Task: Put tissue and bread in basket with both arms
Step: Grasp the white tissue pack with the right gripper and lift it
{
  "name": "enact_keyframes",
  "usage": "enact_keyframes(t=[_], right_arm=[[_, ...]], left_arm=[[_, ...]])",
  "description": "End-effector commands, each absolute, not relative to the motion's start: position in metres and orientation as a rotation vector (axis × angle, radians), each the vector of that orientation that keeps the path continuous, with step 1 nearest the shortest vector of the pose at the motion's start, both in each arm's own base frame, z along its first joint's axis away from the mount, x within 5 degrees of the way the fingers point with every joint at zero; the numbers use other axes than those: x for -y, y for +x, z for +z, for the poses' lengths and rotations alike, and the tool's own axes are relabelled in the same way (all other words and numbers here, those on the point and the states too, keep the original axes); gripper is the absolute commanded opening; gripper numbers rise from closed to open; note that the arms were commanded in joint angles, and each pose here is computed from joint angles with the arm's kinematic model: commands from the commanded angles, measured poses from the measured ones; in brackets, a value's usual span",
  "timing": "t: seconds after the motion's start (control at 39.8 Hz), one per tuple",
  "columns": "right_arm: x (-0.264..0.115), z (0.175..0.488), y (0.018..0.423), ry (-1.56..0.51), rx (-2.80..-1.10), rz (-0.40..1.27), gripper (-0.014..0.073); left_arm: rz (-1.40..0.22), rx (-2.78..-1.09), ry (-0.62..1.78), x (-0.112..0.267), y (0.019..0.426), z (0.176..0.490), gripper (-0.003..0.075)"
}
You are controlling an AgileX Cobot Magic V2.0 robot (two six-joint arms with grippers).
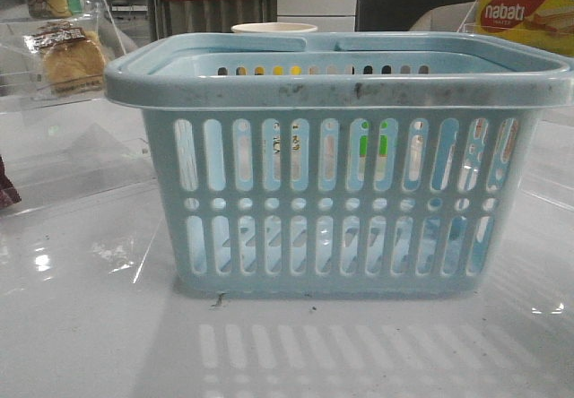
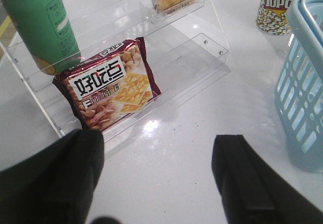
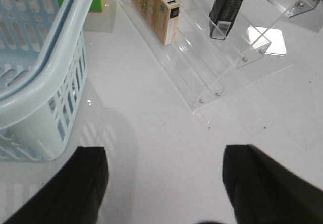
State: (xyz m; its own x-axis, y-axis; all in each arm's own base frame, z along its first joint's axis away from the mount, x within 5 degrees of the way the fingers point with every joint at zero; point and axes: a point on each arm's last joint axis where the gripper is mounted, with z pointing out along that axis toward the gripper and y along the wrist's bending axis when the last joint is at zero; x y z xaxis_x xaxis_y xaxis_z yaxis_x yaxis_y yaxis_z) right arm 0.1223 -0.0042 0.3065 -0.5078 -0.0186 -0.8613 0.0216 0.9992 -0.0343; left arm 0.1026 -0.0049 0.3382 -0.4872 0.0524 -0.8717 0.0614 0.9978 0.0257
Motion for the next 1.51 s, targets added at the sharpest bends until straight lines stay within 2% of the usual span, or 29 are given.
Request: enact_keyframes(t=[0.0, 0.35, 0.83, 1.08, 1.38, 1.48], right_arm=[[0.011, 0.332, 0.137, 0.047, -1.982, -0.09, 0.0582], [0.047, 0.354, 0.215, 0.217, -2.174, -0.151, 0.0582], [0.076, 0.342, 0.345, 0.245, -2.367, -0.134, 0.0582], [0.084, 0.324, 0.383, 0.259, -2.412, -0.109, 0.0582], [0.087, 0.31, 0.41, 0.277, -2.393, -0.073, 0.0582], [0.088, 0.307, 0.414, 0.281, -2.372, -0.065, 0.0551]], left_arm=[[-0.022, -1.983, 0.074, 0.006, 0.106, 0.354, 0.0506], [-0.022, -1.983, 0.074, 0.006, 0.106, 0.354, 0.0506], [-0.029, -1.983, 0.072, 0.006, 0.106, 0.354, 0.0506], [-0.029, -1.983, 0.072, 0.006, 0.106, 0.354, 0.0506], [-0.029, -1.983, 0.072, 0.006, 0.106, 0.354, 0.0506], [-0.029, -1.983, 0.072, 0.006, 0.106, 0.354, 0.0506]])
